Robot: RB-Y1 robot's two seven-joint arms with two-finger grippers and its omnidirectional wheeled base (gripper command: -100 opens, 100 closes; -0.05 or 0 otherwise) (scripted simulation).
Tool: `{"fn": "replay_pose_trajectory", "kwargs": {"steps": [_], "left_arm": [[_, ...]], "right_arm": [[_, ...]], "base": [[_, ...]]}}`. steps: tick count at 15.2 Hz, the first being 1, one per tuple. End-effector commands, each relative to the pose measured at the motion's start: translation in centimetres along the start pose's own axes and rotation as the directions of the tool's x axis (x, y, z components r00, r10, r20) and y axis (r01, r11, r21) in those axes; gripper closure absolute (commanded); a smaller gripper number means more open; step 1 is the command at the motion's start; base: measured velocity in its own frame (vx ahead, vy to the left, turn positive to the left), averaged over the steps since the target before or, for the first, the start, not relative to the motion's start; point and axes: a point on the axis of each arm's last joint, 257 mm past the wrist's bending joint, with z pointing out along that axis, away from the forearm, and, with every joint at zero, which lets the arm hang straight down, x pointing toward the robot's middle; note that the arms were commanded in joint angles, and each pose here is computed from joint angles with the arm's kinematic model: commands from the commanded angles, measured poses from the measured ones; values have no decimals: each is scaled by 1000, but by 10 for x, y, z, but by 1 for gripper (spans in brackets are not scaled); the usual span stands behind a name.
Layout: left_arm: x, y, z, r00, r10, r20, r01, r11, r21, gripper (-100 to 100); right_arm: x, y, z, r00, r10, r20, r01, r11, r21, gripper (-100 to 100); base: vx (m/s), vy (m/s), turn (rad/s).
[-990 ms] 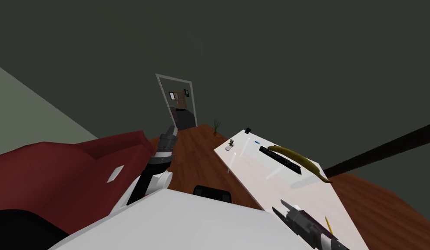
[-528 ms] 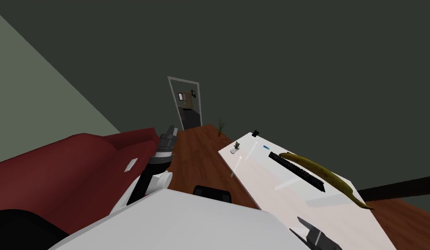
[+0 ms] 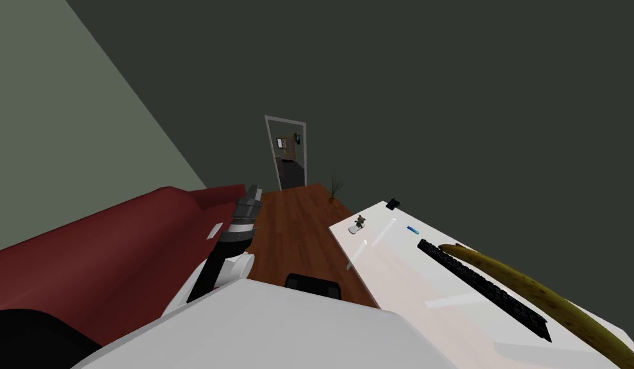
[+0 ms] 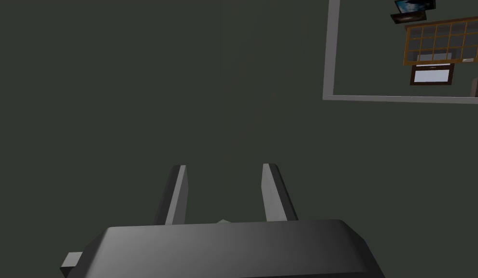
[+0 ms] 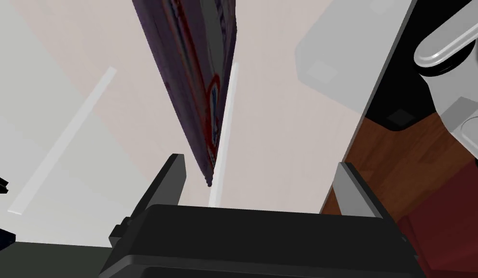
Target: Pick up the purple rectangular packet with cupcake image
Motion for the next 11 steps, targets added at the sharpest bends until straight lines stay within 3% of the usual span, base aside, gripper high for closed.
{"fn": "replay_pose_trajectory", "kwargs": {"steps": [1, 3, 5, 7, 11], "left_arm": [[0, 0, 0, 1000, 0, 0, 0, 1000, 0, 0], [0, 0, 0, 1000, 0, 0, 0, 1000, 0, 0], [0, 0, 0, 1000, 0, 0, 0, 1000, 0, 0], [0, 0, 0, 1000, 0, 0, 0, 1000, 0, 0], [0, 0, 0, 1000, 0, 0, 0, 1000, 0, 0]], "right_arm": [[30, -3, -16, 997, -8, -75, 8, 1000, -1, -100], [45, -4, -25, 993, -12, -115, 12, 1000, -3, -100], [77, -4, -46, 980, -18, -197, 16, 1000, -12, -100], [67, -7, -42, 984, -15, -175, 13, 1000, -8, -100], [90, 21, -38, 985, -7, -173, 5, 1000, -15, -100]], "base": [[14, -7, 126], [3, -11, 143], [-7, -13, 128], [-8, -17, 65], [61, -32, 46]]}}
